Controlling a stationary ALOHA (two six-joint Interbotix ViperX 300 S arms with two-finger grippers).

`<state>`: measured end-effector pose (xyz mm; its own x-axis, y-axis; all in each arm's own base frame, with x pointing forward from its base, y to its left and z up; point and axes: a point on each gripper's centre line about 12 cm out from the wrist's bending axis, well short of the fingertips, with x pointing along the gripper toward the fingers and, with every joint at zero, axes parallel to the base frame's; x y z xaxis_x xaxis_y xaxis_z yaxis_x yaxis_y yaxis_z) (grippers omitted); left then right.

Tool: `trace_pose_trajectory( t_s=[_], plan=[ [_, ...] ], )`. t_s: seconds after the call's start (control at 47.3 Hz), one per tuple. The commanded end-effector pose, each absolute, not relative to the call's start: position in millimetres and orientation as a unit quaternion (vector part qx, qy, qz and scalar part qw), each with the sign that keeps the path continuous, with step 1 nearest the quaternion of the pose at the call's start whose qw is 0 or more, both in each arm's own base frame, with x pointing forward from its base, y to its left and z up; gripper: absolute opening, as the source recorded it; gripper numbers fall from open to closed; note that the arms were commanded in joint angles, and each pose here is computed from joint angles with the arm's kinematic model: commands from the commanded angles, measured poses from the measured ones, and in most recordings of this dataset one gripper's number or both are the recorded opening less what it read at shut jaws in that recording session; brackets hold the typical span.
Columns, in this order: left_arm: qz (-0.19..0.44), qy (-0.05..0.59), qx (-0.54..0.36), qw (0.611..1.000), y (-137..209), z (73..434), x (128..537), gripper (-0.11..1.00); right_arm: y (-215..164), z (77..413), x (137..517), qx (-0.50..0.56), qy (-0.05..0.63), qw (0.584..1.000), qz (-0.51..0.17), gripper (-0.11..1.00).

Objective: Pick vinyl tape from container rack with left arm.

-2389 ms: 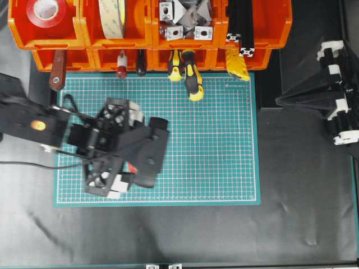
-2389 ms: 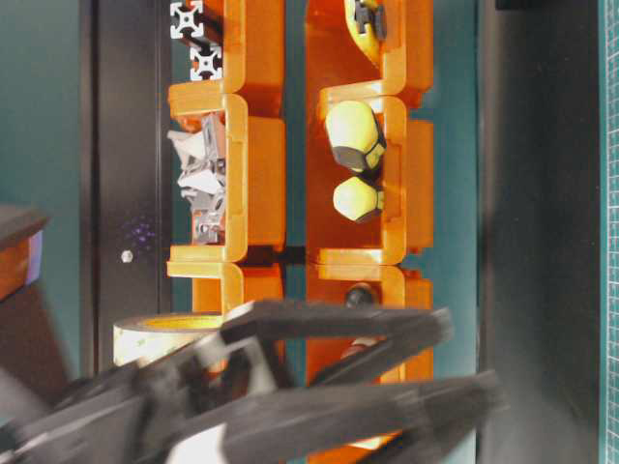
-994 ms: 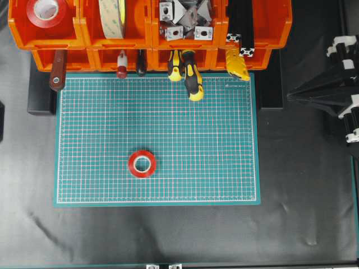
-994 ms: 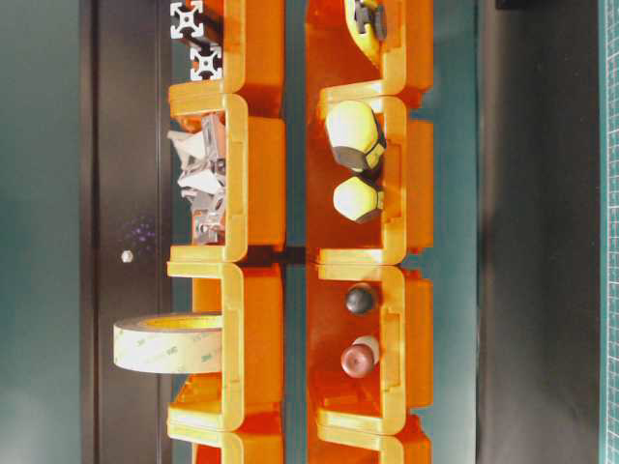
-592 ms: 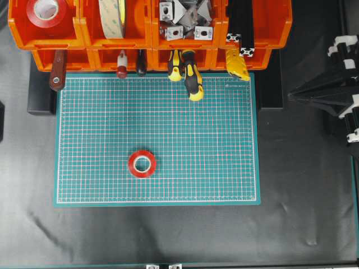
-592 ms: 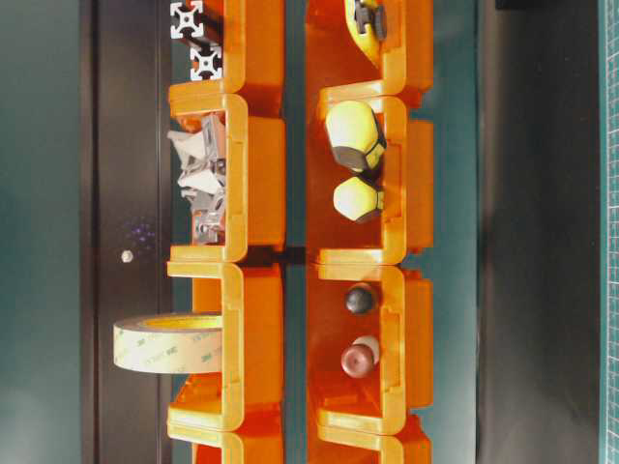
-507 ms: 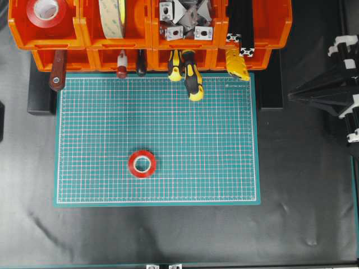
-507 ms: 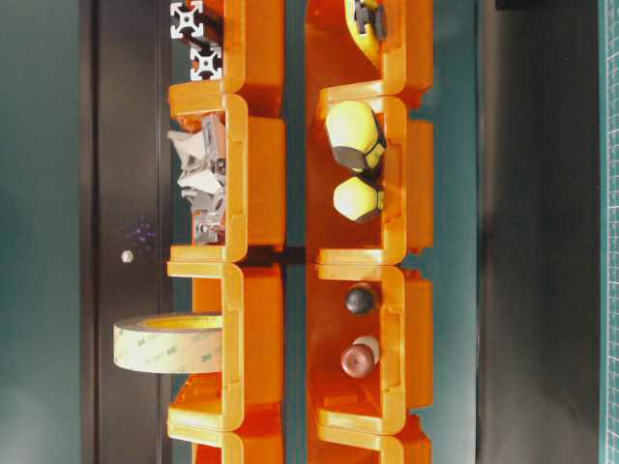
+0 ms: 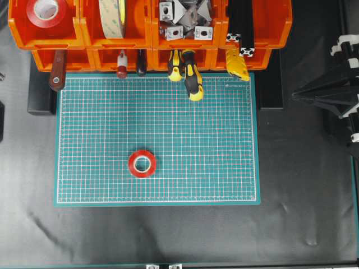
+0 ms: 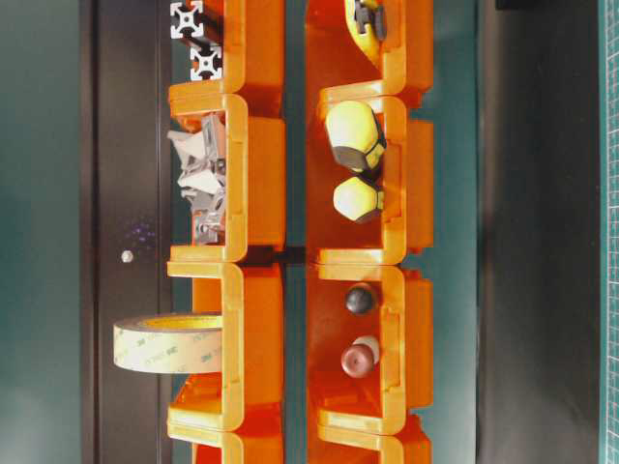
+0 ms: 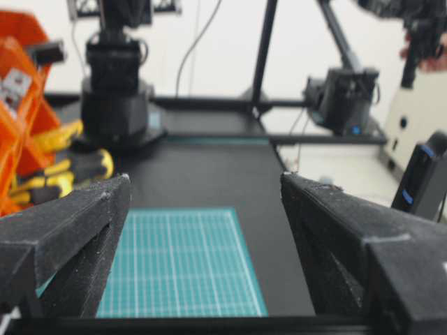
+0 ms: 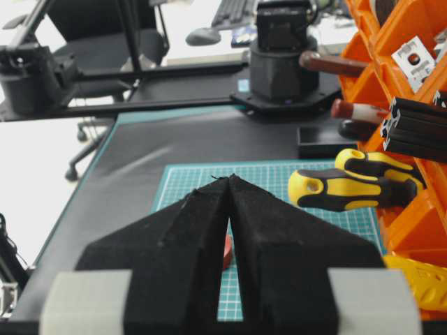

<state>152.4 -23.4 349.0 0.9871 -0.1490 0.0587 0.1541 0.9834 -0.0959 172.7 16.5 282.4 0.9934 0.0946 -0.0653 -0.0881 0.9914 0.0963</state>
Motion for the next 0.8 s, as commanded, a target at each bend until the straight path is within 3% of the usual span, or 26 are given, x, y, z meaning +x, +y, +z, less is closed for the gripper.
trace_pose_trajectory(
  t_s=[0.0,0.423,0.782],
  plan=[
    [-0.079,-0.041,-0.053,0.995,-24,355,154,0.84,17,291,174,0.046,0.025,0.998,0.047,0.0],
    [-0.095,-0.045,-0.053,0.993,-28,351,149,0.84,20,291,174,0.042,0.023,0.997,0.057,0.0],
    [-0.1,-0.107,-0.051,0.988,-27,355,140,0.84,23,293,174,0.038,0.013,0.997,0.066,0.0]
  ],
)
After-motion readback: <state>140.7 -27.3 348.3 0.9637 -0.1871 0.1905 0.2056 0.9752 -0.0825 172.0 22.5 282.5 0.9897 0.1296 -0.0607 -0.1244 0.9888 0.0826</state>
